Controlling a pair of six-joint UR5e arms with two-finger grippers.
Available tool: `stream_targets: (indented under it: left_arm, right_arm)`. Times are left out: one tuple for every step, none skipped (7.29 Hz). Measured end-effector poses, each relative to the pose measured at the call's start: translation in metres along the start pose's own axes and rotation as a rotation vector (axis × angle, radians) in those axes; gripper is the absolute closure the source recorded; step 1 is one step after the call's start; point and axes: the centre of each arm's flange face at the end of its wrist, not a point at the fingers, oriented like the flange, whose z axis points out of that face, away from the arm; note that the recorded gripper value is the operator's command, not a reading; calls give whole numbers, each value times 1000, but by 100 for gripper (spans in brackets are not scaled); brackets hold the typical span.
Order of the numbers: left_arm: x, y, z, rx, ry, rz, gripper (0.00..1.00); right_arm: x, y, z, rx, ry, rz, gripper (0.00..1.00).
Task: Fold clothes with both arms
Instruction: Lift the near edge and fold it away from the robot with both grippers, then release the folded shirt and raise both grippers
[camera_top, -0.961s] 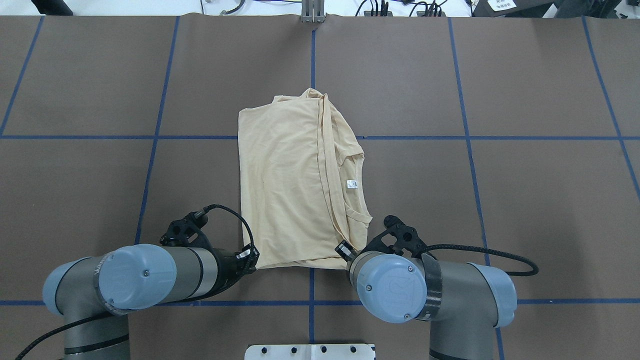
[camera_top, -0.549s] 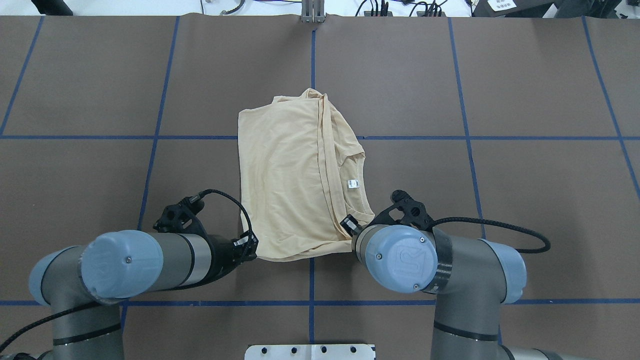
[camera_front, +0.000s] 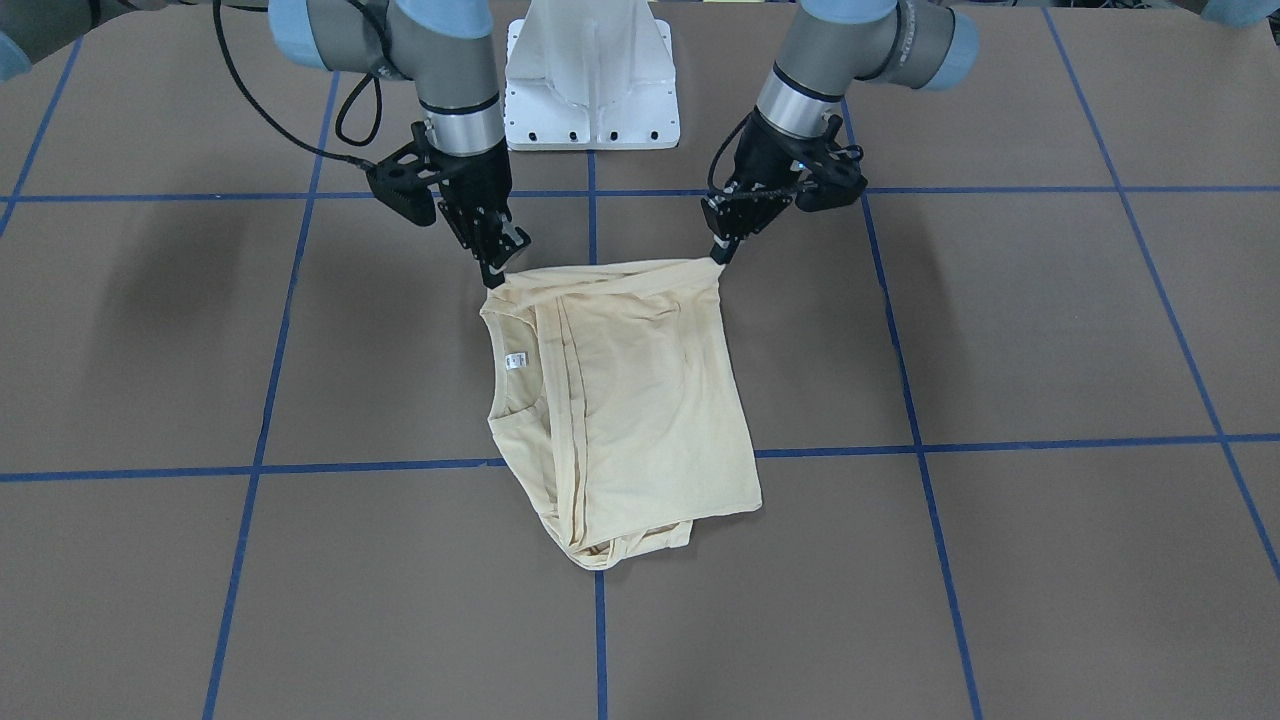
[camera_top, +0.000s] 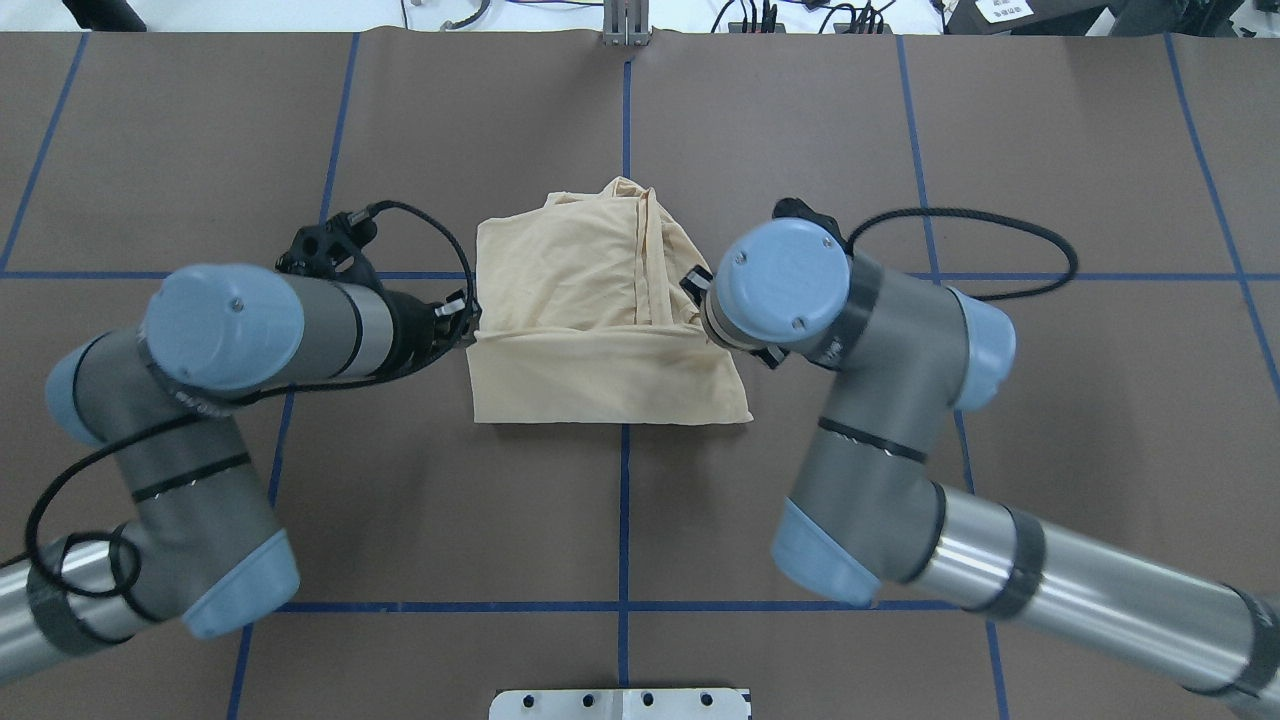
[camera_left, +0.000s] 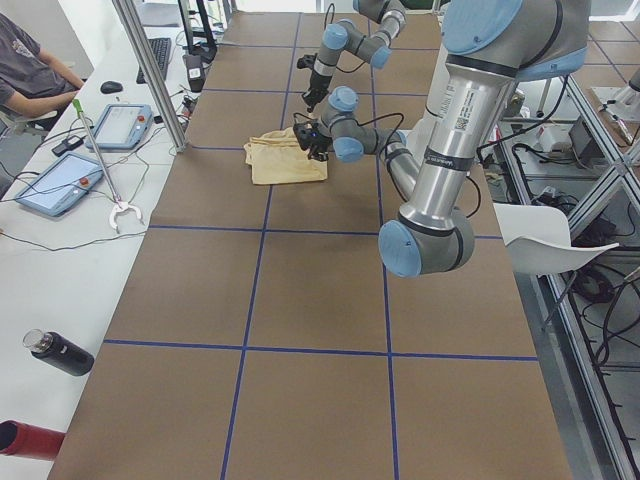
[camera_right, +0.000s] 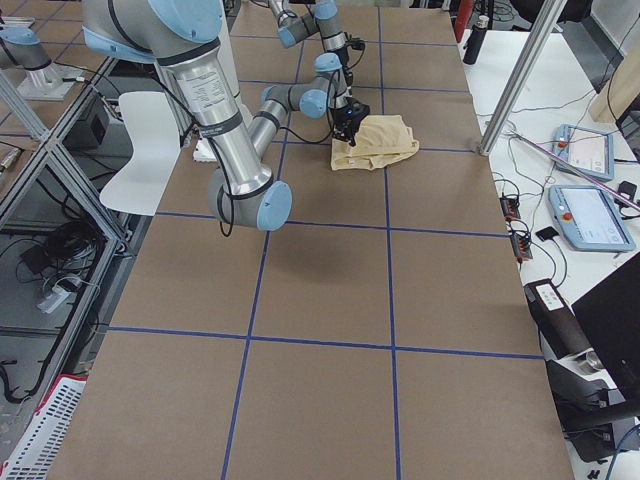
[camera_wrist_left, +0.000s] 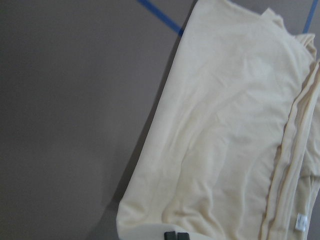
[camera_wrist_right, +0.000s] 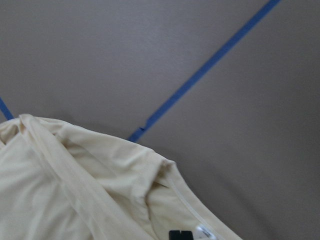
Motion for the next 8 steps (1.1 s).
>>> stream_targets:
  left_arm:
    - [19, -37, 20, 46, -4, 11, 100]
    - [29, -76, 42, 91, -5, 26, 100]
    - [33, -114, 68, 129, 2, 35, 100]
    - [33, -144, 91, 156, 13, 37, 100]
    - [31, -160, 105, 171, 19, 36, 100]
    - [36, -168, 113, 179, 26, 37, 100]
    - [47, -172, 119, 184, 33, 38, 100]
    - [54, -175, 129, 187, 41, 40, 100]
  right_arm:
    - [-43, -23, 34, 6, -20, -6, 100]
    - [-79, -52, 63, 9, -33, -29, 100]
    - [-106, -83, 76, 19, -36, -64, 100]
    - [-121, -105, 79, 30, -35, -92, 100]
    - [-129, -116, 82, 36, -28, -107, 100]
    - [-133, -121, 89, 39, -19, -118, 100]
    - [-135, -123, 97, 39, -17, -125, 100]
    - [-134, -125, 105, 40, -10, -130, 96]
